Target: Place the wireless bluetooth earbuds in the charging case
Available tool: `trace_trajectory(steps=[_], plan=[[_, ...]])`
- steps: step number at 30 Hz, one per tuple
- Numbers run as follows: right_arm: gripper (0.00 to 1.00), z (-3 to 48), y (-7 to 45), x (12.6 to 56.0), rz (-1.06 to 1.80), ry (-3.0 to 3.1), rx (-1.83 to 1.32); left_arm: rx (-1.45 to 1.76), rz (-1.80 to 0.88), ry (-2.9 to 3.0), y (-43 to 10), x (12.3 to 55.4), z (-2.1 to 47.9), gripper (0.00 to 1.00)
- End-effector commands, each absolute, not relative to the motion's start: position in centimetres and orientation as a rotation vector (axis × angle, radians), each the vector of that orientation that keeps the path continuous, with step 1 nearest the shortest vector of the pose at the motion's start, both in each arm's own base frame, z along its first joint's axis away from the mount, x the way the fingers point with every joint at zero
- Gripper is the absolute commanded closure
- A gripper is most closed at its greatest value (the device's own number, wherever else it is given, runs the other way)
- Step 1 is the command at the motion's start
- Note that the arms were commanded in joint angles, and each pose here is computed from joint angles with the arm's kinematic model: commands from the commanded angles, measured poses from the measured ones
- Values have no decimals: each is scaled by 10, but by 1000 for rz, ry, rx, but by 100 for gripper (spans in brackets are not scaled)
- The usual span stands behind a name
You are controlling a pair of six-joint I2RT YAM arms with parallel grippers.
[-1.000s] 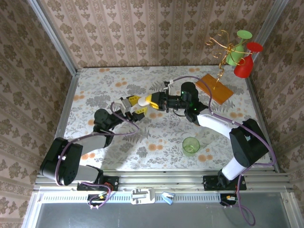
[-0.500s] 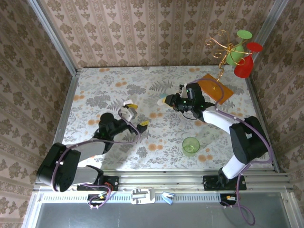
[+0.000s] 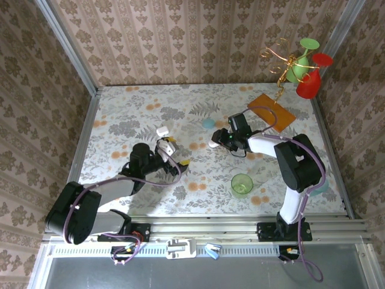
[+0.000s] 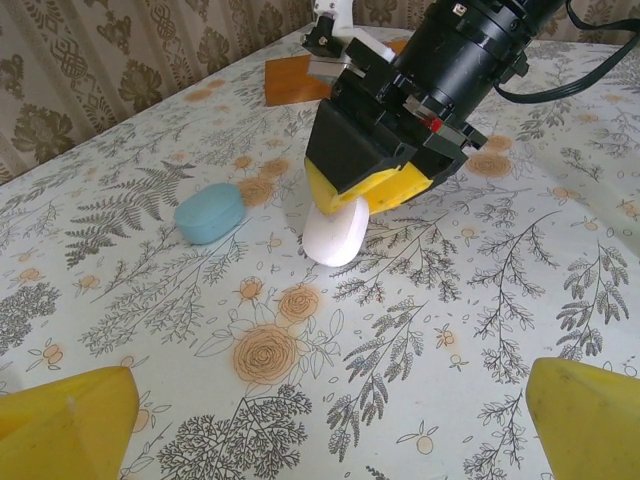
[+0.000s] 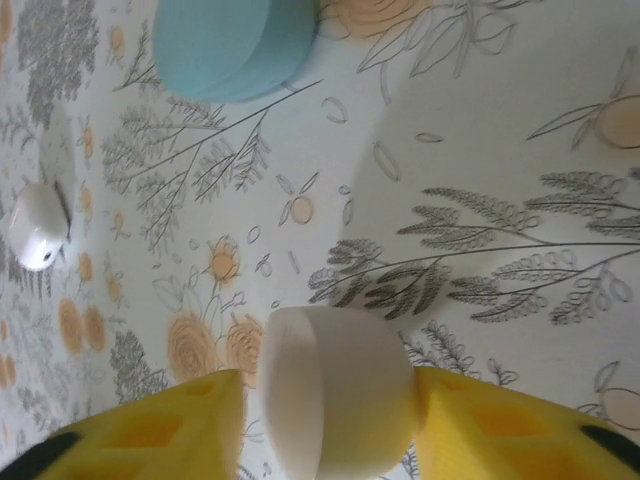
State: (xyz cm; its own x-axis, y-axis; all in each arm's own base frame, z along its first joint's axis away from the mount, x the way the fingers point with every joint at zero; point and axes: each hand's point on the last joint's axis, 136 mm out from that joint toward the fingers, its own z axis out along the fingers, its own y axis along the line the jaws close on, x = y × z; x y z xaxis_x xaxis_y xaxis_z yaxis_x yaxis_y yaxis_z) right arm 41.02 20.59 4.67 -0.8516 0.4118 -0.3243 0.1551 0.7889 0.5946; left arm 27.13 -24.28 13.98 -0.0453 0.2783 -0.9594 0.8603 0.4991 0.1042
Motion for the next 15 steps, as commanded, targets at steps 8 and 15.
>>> trace_trajectory(steps=[8, 15], plan=[[2, 120, 139, 411, 334, 2373, 257, 610, -302, 1692, -169, 329, 175, 0], [0, 182, 69, 384, -39, 2096, 151, 333, 92, 1751, -70, 346, 175, 0]])
